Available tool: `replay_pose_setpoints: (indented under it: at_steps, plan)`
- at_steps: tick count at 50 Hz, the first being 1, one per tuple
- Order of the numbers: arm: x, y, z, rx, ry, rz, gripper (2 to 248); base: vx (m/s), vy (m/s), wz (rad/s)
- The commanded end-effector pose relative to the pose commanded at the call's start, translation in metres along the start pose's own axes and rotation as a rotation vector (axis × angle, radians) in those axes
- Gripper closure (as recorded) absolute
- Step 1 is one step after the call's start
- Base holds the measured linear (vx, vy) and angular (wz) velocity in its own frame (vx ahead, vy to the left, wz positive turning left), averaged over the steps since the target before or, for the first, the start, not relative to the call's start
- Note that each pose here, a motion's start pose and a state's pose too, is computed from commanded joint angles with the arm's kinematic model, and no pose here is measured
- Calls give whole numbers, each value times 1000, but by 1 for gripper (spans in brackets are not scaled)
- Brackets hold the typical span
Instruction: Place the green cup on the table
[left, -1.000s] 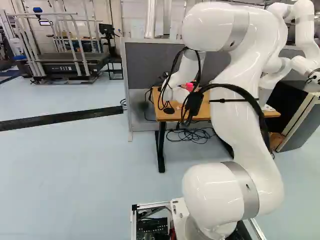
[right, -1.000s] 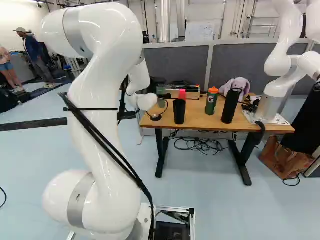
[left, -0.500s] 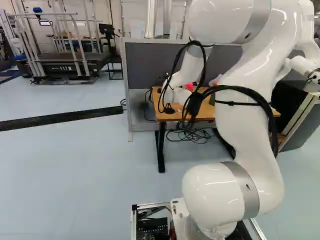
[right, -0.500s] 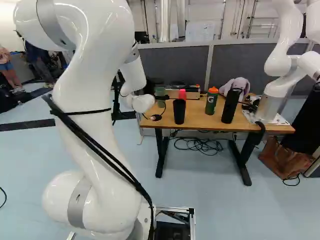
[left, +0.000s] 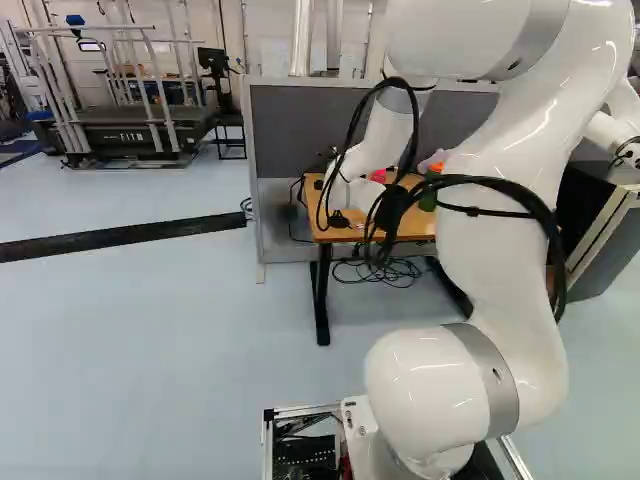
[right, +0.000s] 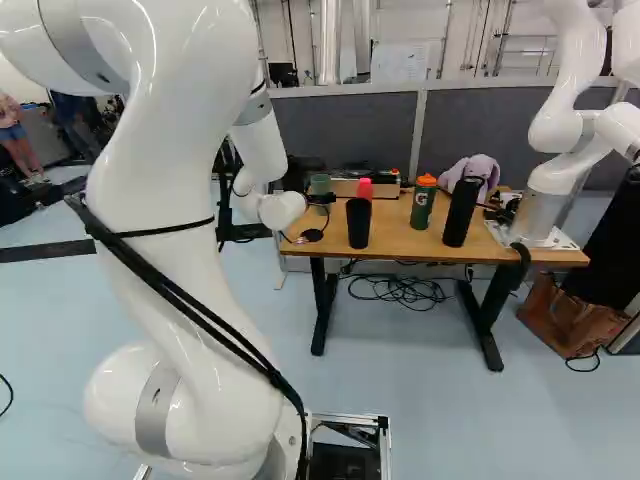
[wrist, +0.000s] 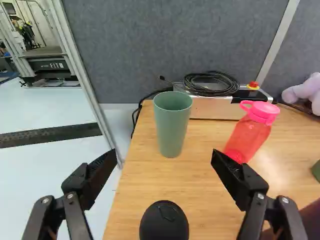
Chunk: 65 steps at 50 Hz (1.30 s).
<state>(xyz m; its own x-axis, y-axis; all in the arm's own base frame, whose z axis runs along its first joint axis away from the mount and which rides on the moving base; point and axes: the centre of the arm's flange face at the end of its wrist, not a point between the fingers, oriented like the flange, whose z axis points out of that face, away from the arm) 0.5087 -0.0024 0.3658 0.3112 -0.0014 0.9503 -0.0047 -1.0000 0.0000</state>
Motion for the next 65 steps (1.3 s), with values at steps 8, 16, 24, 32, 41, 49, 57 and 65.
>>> replay_pose_setpoints:
  at_steps: [8,16,24,32,41,49,57,65]
  plan:
    - [0,0,-7,0,0,0,3,0,0,0]
    - [-1,0,-16,0,-1,0,3,0,0,0]
    - [-2,0,-29,1,-2,0,3,0,0,0]
    - [-3,0,-44,1,-3,0,3,0,0,0]
    - [-6,-1,-64,1,-4,0,3,0,0,0]
    - [-11,-1,-86,2,-5,-1,3,0,0,0]
    - [-17,-1,-108,2,-7,-1,3,0,0,0]
    - [-25,-1,-132,2,-8,-1,3,0,0,0]
